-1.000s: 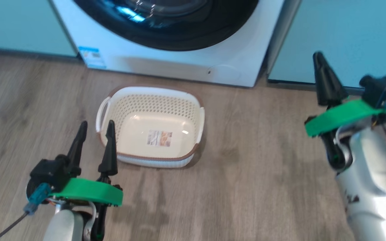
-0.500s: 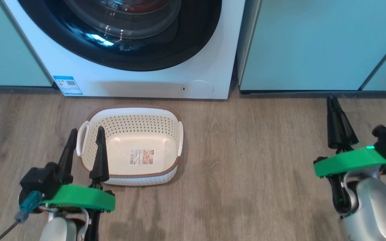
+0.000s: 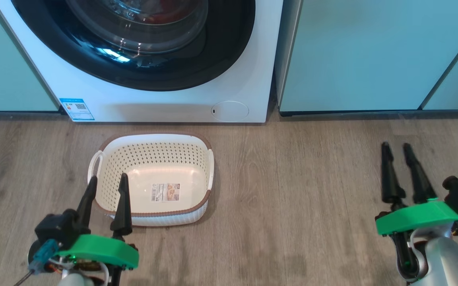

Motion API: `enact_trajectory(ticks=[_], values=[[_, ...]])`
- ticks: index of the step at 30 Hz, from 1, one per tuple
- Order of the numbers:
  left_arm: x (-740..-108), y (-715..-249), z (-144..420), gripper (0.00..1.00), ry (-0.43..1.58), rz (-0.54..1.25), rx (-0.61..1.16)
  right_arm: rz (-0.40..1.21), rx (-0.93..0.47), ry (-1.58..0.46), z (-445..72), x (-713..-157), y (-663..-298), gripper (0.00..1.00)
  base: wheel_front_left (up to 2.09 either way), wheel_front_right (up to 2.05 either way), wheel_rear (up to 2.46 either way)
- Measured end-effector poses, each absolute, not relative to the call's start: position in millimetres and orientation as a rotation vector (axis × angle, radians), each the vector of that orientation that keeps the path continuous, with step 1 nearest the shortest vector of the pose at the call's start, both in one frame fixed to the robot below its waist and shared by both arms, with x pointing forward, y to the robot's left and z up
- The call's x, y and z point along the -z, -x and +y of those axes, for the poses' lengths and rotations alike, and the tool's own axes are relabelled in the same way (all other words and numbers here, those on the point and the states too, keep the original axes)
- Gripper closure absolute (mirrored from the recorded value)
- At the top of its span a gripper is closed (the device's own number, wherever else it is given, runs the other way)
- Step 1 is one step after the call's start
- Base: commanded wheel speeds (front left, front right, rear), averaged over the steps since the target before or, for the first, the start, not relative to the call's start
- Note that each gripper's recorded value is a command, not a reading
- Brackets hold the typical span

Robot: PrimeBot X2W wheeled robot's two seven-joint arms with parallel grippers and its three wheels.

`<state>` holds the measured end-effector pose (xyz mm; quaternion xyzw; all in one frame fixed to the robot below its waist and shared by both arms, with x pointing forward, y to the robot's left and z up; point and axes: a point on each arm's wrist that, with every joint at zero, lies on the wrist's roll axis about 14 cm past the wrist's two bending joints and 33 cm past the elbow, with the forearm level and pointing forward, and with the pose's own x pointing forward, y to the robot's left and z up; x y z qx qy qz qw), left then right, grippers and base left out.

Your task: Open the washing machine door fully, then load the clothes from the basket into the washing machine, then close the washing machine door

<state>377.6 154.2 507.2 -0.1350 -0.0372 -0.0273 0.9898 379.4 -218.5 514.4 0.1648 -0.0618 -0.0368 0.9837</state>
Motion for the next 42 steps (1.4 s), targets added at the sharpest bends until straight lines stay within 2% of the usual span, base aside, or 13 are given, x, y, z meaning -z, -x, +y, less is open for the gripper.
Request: enact_trajectory(ticks=[16, 26, 42], values=[[-509, -376, 152, 0.0, 0.254, -0.079, 0.065, -0.127, 0.074, -0.337, -218, -515, -379, 0.0, 0.0, 0.0, 0.0], [-510, -376, 148, 0.0, 0.235, -0.082, 0.086, -0.117, 0.039, -0.262, -209, -515, -381, 0.0, 0.0, 0.0, 0.0], [-507, -374, 153, 0.0, 0.288, -0.073, 0.066, -0.117, 0.037, -0.263, -208, -515, -382, 0.0, 0.0, 0.0, 0.0]])
